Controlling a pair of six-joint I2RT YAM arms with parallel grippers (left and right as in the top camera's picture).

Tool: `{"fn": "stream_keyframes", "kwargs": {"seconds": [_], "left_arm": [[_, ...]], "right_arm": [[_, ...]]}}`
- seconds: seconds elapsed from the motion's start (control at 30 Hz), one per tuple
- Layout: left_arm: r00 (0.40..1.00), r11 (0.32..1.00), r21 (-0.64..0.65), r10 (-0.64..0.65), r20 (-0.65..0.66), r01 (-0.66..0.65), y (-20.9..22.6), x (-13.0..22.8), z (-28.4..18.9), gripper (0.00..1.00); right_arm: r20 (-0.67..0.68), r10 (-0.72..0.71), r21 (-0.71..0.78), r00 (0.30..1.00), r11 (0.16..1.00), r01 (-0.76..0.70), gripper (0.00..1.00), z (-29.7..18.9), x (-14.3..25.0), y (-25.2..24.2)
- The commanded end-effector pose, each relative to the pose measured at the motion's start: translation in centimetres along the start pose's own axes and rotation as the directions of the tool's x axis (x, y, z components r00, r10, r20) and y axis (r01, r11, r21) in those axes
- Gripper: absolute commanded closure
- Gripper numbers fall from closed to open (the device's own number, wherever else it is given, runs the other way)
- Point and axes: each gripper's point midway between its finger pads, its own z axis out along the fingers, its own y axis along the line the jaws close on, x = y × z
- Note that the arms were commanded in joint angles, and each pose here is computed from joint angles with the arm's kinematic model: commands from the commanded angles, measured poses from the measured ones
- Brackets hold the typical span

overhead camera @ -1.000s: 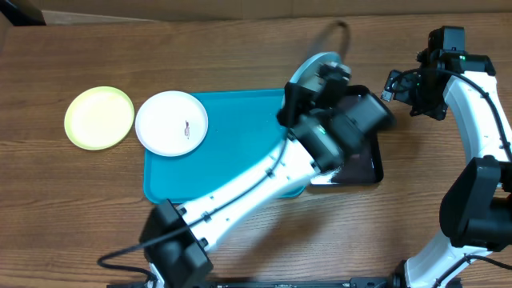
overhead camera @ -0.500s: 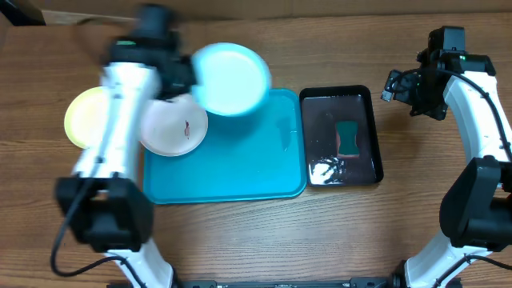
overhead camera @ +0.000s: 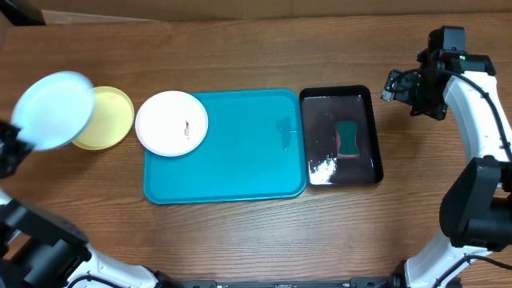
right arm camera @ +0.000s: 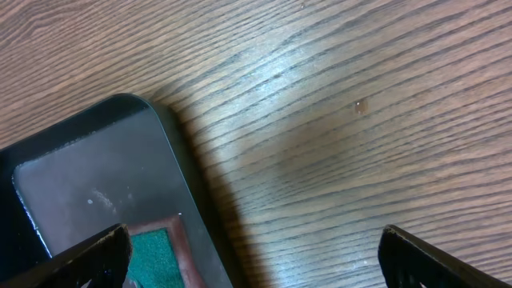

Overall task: Clean dirty plates on tray and stack at the side
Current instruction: 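Carry the plate left and lower it onto the yellow plate, then release the plate on the stack and raise the left gripper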

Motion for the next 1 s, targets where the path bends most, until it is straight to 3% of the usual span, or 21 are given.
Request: {"fn": "stream_keyframes", "kwargs": {"seconds": [0.0, 0.23, 0.43, 0.53, 0.97], "left_arm": [[0.995, 0.999, -0.033, -0.04, 0.093, 0.043, 2.0, -1.9, -1.8, 0.96], [0.994, 0.999, -0.032, 0.033, 0.106, -0.03, 0.5, -1.6, 1.7, 0.96], [0.971, 0.976, -0.177, 0.161, 0.178, -0.13, -1.0, -1.0, 5.9, 0.96], [0.959, 0.967, -0.19, 0.209, 0.192, -0.173, -2.2, -0.2, 7.6, 0.96], [0.947, 0.972, -0.189, 0.185, 0.263, -0.138, -2.5, 0.0, 10.3, 0.96]], "right_arm": [[0.01, -0.003, -0.006, 1.0, 1.0, 0.003, 0.0, -0.3, -0.2, 0.3], [0.01, -0.003, -0.006, 1.0, 1.0, 0.003, 0.0, -0.3, -0.2, 0.3], [0.01, -0.003, -0.006, 1.0, 1.0, 0.003, 0.0, -0.3, -0.2, 0.3], [0.01, -0.003, -0.006, 1.0, 1.0, 0.003, 0.0, -0.3, -0.2, 0.3], [0.01, -0.003, -0.006, 1.0, 1.0, 0.003, 0.0, -0.3, -0.2, 0.3]]}}
